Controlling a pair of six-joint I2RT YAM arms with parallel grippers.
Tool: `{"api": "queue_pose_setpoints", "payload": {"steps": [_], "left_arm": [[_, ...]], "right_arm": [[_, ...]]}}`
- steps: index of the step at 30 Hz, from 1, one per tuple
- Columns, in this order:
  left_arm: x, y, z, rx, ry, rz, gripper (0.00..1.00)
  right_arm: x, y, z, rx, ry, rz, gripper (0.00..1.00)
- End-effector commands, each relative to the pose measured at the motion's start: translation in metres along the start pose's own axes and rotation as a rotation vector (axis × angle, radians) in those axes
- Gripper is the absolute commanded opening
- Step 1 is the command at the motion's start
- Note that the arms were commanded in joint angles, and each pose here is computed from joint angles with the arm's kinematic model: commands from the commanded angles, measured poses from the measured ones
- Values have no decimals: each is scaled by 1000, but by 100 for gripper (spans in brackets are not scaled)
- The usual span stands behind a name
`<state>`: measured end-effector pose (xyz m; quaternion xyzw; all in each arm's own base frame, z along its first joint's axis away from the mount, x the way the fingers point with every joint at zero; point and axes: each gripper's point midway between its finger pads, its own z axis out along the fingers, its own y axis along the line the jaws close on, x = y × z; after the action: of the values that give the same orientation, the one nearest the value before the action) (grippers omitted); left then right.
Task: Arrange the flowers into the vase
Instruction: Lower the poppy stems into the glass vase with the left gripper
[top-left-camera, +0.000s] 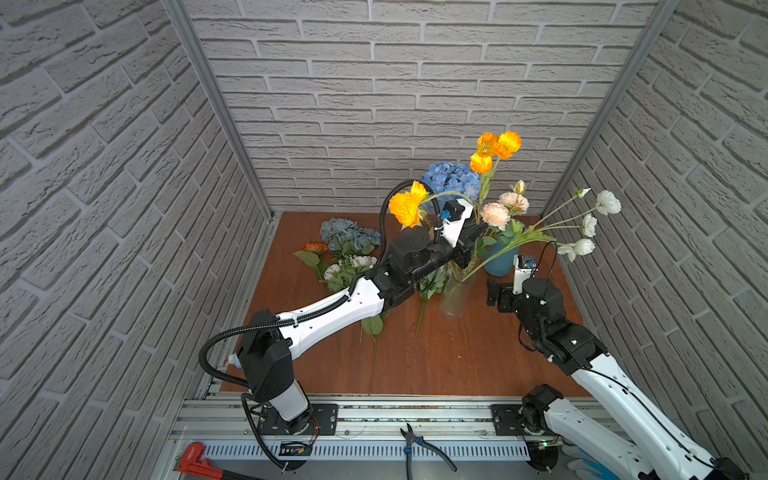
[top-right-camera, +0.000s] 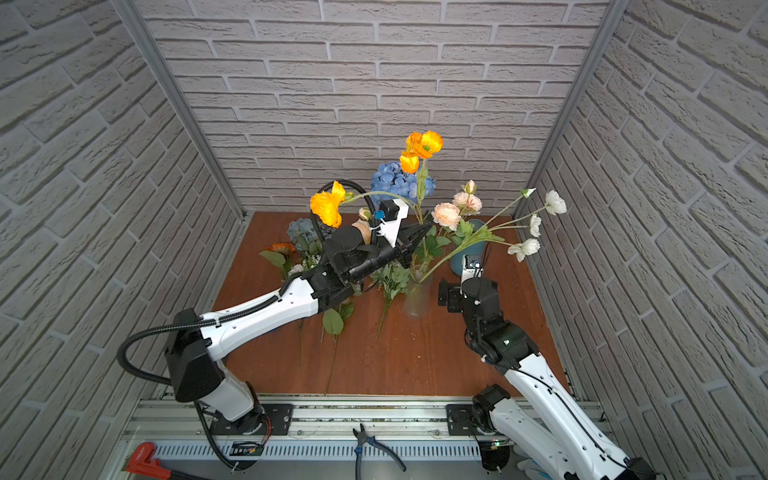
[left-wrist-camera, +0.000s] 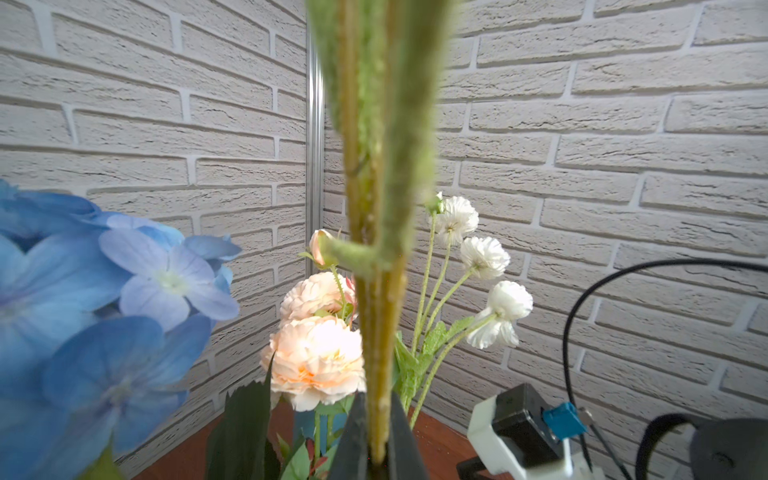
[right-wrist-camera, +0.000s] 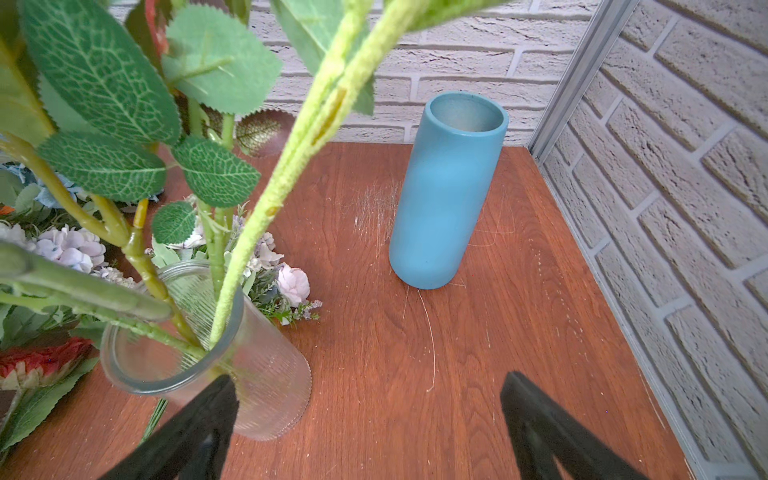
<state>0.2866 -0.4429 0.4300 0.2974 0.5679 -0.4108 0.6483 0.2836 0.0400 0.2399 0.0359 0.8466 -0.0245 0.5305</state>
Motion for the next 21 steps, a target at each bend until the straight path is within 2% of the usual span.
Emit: {"api": "queue_pose_setpoints", "payload": {"steps": [1, 6, 15, 16, 19, 21], "left_arm": [[12, 1, 1, -35, -11, 5, 0], [37, 8, 1, -90, 27, -13, 0], [110, 16, 0, -153, 216, -35, 0], [114, 16, -1, -155, 229, -39, 13], [120, 17, -2, -158, 247, -55, 66], [119, 16, -3, -157, 248, -60, 93]], "right_arm": [[-9, 1, 1, -9, -43, 7, 100], [-7, 2, 3, -12, -35, 1, 100], [-12, 2, 0, -12, -45, 3, 100], [-12, 1, 0, -13, -45, 1, 100], [-13, 1, -1, -13, -48, 1, 100], [-14, 1, -2, -14, -49, 4, 100]]}}
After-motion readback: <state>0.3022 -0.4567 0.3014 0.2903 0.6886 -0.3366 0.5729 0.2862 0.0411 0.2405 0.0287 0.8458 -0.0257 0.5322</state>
